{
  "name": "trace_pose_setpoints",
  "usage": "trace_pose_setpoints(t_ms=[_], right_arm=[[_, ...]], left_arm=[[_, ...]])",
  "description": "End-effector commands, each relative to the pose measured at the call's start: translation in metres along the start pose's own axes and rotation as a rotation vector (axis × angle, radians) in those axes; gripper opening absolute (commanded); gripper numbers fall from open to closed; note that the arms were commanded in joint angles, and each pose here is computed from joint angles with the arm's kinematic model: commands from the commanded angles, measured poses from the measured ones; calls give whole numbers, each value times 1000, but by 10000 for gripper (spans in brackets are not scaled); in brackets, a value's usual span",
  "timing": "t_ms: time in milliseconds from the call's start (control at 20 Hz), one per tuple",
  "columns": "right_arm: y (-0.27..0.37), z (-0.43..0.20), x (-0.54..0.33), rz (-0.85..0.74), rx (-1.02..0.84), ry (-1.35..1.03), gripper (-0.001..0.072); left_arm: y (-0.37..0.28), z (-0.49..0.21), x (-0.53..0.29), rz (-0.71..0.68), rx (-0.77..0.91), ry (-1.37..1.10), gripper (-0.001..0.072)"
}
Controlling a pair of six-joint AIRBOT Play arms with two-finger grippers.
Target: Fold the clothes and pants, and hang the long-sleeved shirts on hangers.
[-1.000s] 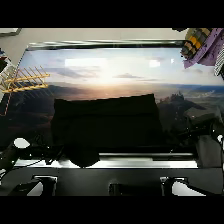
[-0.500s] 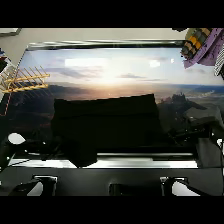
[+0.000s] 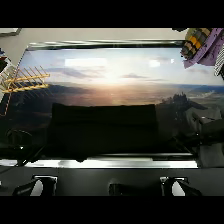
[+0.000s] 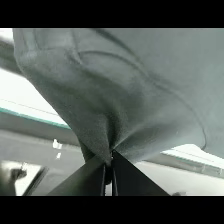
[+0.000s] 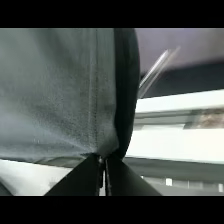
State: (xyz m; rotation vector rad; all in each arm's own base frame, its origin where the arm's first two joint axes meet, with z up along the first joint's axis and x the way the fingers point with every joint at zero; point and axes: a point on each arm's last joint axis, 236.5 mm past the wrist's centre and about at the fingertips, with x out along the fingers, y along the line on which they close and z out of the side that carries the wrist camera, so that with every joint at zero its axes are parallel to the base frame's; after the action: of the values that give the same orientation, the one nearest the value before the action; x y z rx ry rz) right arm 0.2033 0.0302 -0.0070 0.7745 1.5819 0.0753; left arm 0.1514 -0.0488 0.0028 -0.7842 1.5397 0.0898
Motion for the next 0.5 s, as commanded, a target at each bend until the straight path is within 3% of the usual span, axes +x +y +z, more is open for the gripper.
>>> trace_pose_setpoints(t_ms=[0,250,450], right_arm=[[12,-15,-22,-3,-5,-100,30],[39,63,-26,116,-136,-351,29],[43,95,19,59,-246,-292,30]], left_arm=[[-1,-13,-13,-9,18,-29,17],[-26,34,16,-85,84,9,17],[-42,83,35,-62,143,67,16]])
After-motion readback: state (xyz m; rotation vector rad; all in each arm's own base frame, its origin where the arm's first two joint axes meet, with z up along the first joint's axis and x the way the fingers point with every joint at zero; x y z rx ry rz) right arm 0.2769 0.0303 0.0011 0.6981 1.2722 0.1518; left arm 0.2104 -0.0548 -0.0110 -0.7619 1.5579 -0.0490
